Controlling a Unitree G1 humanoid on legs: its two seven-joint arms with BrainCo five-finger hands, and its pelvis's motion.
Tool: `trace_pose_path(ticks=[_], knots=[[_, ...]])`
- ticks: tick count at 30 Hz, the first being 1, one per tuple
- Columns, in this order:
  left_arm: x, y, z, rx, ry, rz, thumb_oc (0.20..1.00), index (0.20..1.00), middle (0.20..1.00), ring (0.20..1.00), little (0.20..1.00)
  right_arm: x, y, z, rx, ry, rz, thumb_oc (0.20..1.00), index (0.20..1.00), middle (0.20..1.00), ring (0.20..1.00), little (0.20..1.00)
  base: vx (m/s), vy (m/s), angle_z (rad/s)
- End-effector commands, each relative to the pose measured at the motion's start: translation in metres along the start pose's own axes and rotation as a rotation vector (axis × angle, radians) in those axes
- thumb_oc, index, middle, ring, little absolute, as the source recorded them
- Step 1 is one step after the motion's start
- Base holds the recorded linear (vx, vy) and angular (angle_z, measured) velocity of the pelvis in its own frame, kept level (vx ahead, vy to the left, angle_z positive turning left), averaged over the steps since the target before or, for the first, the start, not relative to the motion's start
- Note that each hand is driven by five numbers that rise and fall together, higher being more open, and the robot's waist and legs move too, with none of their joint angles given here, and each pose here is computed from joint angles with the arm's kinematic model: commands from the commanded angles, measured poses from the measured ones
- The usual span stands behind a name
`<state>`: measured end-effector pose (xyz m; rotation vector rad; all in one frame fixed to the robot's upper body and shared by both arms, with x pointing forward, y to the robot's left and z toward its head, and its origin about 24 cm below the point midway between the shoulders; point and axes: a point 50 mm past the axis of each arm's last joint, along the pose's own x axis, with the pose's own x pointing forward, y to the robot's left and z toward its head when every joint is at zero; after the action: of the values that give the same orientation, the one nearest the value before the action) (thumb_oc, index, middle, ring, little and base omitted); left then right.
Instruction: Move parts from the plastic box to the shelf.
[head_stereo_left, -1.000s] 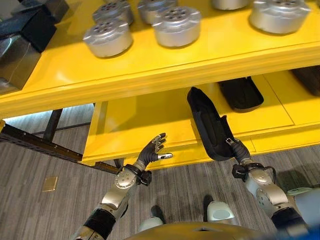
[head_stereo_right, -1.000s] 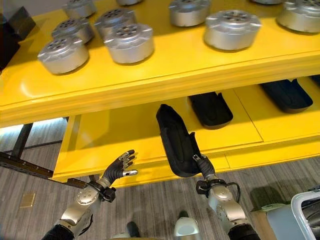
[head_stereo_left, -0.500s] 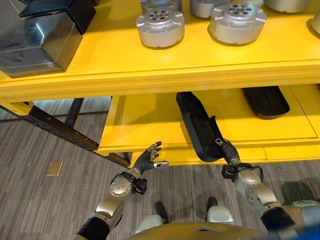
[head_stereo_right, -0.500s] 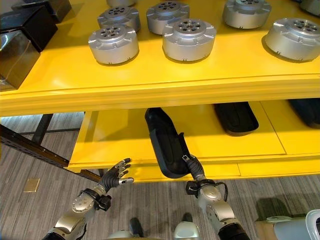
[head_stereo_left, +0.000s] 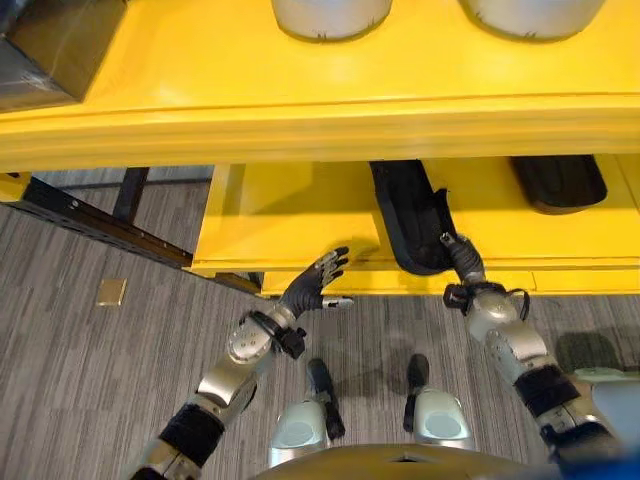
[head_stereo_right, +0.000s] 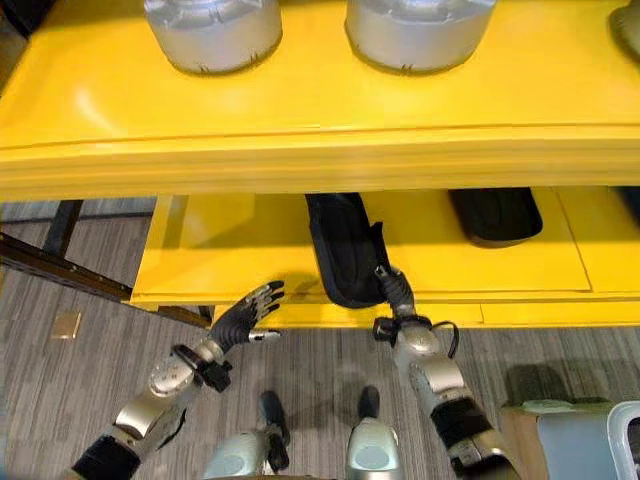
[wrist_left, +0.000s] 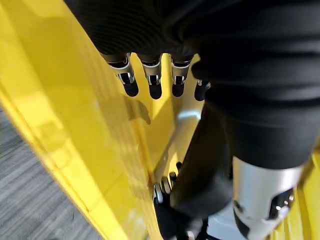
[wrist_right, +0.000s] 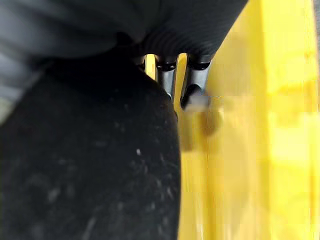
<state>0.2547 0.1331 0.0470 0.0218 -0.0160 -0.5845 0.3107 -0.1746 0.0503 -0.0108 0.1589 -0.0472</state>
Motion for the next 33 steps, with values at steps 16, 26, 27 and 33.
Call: trace_pose_path(ticks=[16, 26, 27, 33], knots=[[0.033, -0.028, 0.110, -0.220, -0.491, -0.323, 1.000, 1.000, 1.000, 1.000, 1.000, 0.064, -0.060, 0.144, -0.192, -0.220, -0.350, 0.200, 0.200, 0.200, 0.200, 0.200, -0.10, -0.011, 0.01], [0.028, -0.025, 0.129, -0.260, -0.618, -0.266, 1.000, 1.000, 1.000, 1.000, 1.000, 0.069, -0.061, 0.140, -0.144, -0.168, -0.376, 0.200, 0.200, 0.200, 0.200, 0.200, -0.02, -0.011, 0.06], [0.028, -0.024, 0.131, -0.273, -0.626, -0.265, 1.000, 1.000, 1.000, 1.000, 1.000, 0.070, -0.060, 0.139, -0.139, -0.165, -0.375, 0.200, 0.200, 0.200, 0.200, 0.200, 0.00, -0.029, 0.04], [0.031, -0.023, 0.139, -0.298, -0.646, -0.244, 1.000, 1.000, 1.000, 1.000, 1.000, 0.075, -0.047, 0.136, -0.091, -0.127, -0.356, 0.200, 0.200, 0.200, 0.200, 0.200, 0.00, -0.020, 0.08]])
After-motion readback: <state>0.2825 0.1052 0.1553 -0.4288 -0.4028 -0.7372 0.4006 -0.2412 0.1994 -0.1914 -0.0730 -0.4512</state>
